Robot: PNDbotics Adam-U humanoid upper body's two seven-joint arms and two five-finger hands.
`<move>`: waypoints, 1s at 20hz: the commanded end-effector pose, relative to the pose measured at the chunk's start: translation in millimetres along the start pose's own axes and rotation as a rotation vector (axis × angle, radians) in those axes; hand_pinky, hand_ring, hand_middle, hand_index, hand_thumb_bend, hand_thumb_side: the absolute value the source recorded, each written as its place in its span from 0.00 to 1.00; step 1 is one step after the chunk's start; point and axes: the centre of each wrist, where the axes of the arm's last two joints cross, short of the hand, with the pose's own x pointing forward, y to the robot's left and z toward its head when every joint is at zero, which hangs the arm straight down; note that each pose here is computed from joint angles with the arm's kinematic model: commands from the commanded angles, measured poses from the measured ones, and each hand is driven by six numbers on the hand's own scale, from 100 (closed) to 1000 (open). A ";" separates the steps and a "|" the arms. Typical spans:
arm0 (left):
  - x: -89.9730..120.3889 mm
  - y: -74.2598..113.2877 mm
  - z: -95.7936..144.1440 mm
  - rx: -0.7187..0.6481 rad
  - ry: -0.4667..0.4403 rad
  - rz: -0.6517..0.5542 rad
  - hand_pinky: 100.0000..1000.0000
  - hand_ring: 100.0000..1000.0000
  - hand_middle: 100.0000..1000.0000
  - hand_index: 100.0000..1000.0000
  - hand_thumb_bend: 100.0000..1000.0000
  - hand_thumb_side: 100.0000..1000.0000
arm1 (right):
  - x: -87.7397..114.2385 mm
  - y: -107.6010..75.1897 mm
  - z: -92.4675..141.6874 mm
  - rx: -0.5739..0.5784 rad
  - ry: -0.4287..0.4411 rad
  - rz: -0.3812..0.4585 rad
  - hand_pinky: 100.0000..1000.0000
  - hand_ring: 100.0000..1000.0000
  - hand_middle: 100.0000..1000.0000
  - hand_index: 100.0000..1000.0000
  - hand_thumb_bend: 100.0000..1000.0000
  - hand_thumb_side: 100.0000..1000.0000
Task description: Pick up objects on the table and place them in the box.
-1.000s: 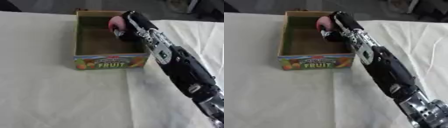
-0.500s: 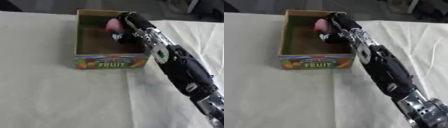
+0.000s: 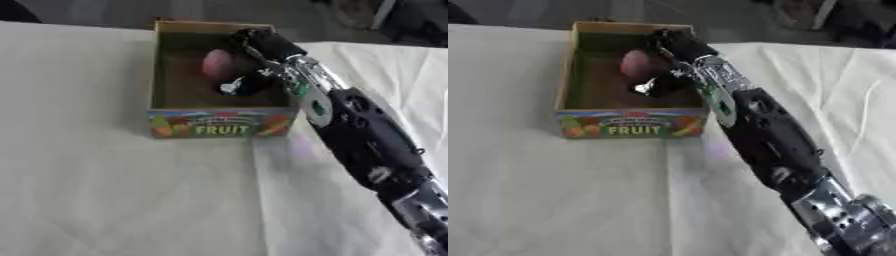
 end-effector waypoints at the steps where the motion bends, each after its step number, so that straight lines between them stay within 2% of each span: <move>1: 6.8 2.0 -2.0 -0.006 -0.018 -0.016 0.48 0.46 0.53 0.75 0.00 0.91 | 5.2 -27.7 -2.2 -0.055 -0.026 0.005 0.61 0.78 0.75 0.90 0.60 0.64; 4: 6.7 2.4 -1.7 -0.004 -0.015 -0.018 0.48 0.46 0.53 0.75 0.00 0.91 | 9.3 -39.0 0.0 -0.084 -0.039 -0.042 0.61 0.78 0.75 0.90 0.60 0.64; 5: 6.6 2.4 -1.6 -0.003 -0.014 -0.018 0.48 0.46 0.53 0.75 0.00 0.91 | 10.2 -41.1 0.6 -0.087 -0.041 -0.050 0.60 0.77 0.74 0.90 0.61 0.70; 8: 5.8 3.3 0.5 0.006 -0.004 -0.020 0.48 0.46 0.53 0.75 0.00 0.91 | 16.1 -73.4 12.4 -0.214 -0.080 -0.135 0.60 0.76 0.73 0.90 0.60 0.77; 10: 5.3 4.2 2.0 0.014 0.003 -0.022 0.48 0.46 0.53 0.75 0.00 0.91 | 20.2 -85.5 23.5 -0.251 -0.100 -0.182 0.60 0.76 0.73 0.90 0.61 0.78; 17: 3.3 6.2 7.5 0.042 0.023 -0.023 0.48 0.46 0.53 0.75 0.00 0.90 | 35.3 -107.3 72.7 -0.326 -0.179 -0.314 0.58 0.74 0.72 0.90 0.58 0.81; 20: 2.3 5.6 9.5 0.049 0.029 -0.017 0.48 0.46 0.53 0.75 0.00 0.90 | 45.1 -111.9 98.1 -0.354 -0.216 -0.399 0.57 0.73 0.72 0.90 0.57 0.82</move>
